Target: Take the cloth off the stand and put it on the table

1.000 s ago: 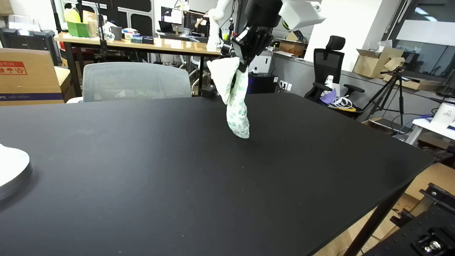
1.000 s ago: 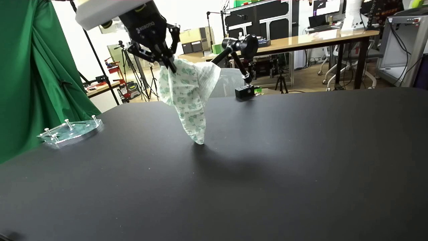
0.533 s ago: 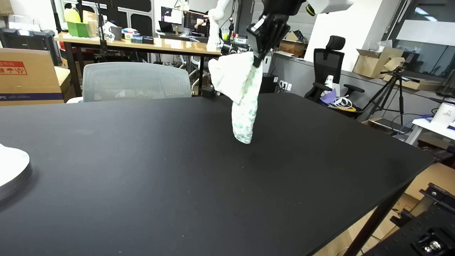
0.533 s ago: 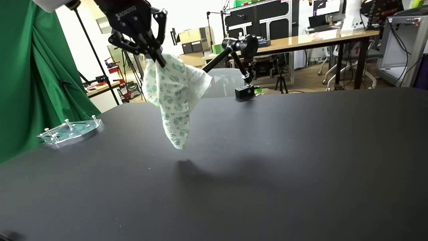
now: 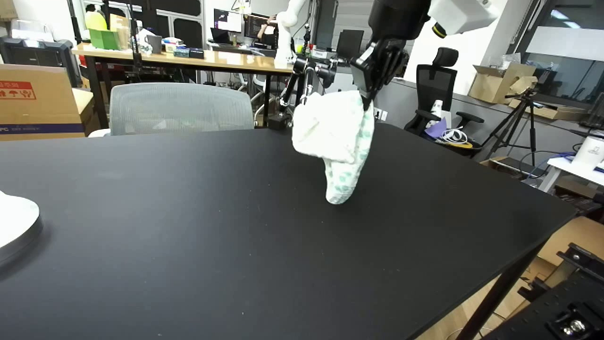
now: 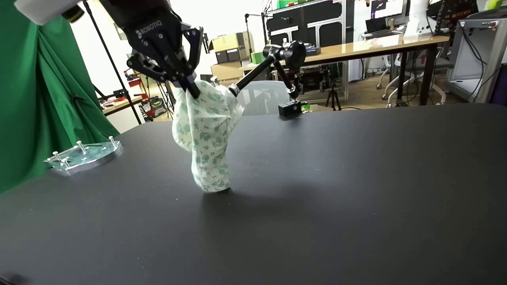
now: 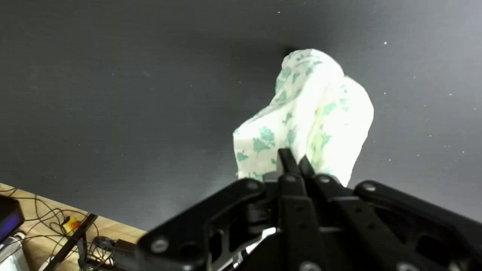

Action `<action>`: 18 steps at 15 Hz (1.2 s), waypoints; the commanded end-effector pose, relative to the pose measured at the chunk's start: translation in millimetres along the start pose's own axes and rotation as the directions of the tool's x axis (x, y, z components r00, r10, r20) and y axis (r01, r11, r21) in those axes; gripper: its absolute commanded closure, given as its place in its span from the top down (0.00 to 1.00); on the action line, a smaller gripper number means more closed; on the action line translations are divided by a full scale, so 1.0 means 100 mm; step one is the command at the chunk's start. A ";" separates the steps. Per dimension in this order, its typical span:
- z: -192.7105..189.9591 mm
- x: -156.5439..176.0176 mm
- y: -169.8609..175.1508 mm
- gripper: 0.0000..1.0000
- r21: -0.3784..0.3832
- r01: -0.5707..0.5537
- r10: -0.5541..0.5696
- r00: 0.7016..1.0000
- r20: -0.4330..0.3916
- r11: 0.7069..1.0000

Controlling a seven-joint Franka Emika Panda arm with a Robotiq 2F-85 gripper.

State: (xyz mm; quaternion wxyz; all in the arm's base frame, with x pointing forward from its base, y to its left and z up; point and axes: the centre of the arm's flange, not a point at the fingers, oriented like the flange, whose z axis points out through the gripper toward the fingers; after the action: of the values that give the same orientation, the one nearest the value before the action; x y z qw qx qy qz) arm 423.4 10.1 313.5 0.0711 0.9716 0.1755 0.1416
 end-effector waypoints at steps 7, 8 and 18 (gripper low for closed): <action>0.47 -0.15 0.01 0.00 -0.044 -0.057 0.061 0.994 0.091 0.997; 0.51 -0.15 0.01 0.00 -0.049 -0.064 0.069 0.993 0.095 0.997; 0.75 0.00 0.07 0.28 -0.055 -0.146 0.150 0.985 0.087 0.988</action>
State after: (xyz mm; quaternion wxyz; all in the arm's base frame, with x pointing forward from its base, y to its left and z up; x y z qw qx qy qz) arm 434.7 -3.8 252.7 0.0906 0.9835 0.1170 0.1039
